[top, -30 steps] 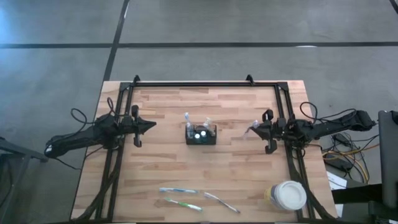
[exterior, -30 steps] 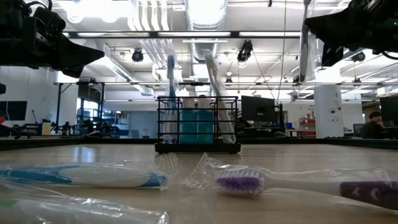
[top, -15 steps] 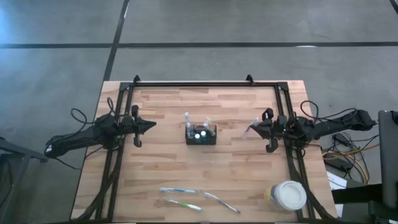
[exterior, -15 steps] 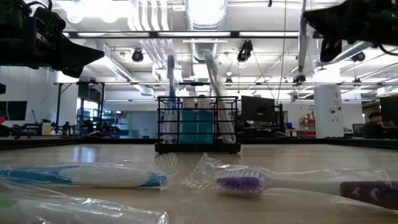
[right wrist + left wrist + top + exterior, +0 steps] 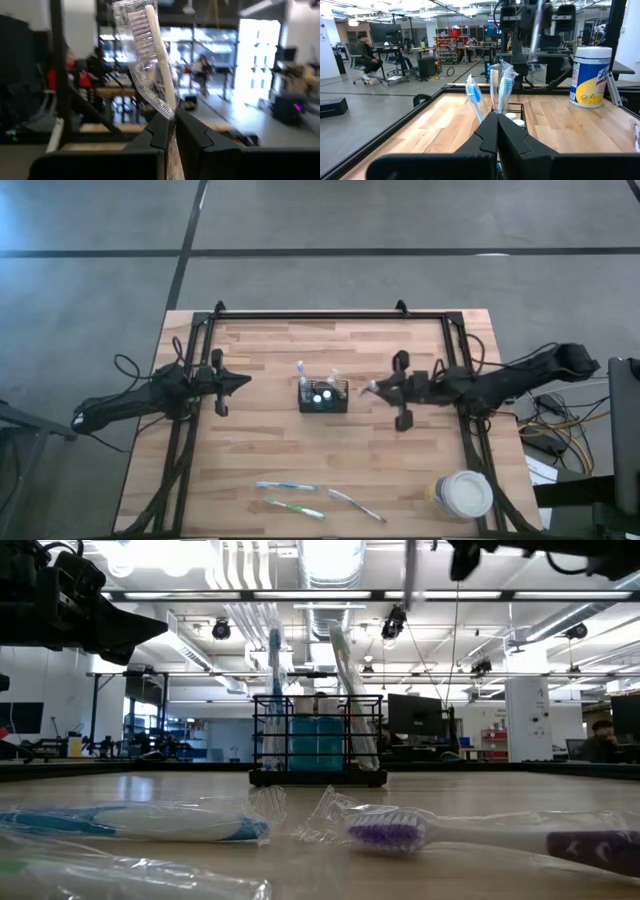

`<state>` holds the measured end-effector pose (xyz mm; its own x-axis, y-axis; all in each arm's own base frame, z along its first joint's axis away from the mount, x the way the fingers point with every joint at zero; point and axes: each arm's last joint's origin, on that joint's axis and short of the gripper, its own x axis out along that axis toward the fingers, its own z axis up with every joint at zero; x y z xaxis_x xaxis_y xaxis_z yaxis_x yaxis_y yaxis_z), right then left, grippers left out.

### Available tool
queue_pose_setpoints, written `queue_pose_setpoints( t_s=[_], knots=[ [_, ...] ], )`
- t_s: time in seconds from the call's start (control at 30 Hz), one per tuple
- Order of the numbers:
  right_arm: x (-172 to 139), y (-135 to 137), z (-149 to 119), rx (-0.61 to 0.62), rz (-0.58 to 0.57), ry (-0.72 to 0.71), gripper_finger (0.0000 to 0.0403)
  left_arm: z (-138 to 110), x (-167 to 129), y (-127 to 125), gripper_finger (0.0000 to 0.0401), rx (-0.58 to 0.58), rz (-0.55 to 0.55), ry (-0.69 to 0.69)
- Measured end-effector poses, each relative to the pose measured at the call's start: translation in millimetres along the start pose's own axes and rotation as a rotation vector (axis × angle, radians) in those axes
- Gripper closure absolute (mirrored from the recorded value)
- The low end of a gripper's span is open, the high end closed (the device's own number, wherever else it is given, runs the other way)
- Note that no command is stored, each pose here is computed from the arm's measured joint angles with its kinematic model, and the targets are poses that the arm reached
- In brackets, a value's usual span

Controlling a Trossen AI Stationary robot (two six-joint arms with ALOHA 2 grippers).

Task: Pick & Place toothbrushing station
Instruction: Put the top purple toothbrush into the black mesh organizer

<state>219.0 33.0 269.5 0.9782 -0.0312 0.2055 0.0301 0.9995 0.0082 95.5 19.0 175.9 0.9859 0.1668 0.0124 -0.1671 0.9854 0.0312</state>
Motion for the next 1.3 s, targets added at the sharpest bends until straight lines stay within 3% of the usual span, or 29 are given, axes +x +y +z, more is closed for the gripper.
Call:
queue_pose_setpoints(
  t_s=[0.1,0.4,1.3],
  knots=[
    [14,1,-7,-0.004,0.03,-0.03,0.0385,0,0,0,0.0398,-0.001,0.0,0.001],
    [36,-11,-47,0.031,-0.03,0.011,0.0385,-1,0,0,0.0398,-0.002,0.0,0.007],
    [47,-15,-114,0.009,-0.194,0.145,0.0385,-3,0,0,0.0398,-0.002,0.0,0.026]
  ],
)
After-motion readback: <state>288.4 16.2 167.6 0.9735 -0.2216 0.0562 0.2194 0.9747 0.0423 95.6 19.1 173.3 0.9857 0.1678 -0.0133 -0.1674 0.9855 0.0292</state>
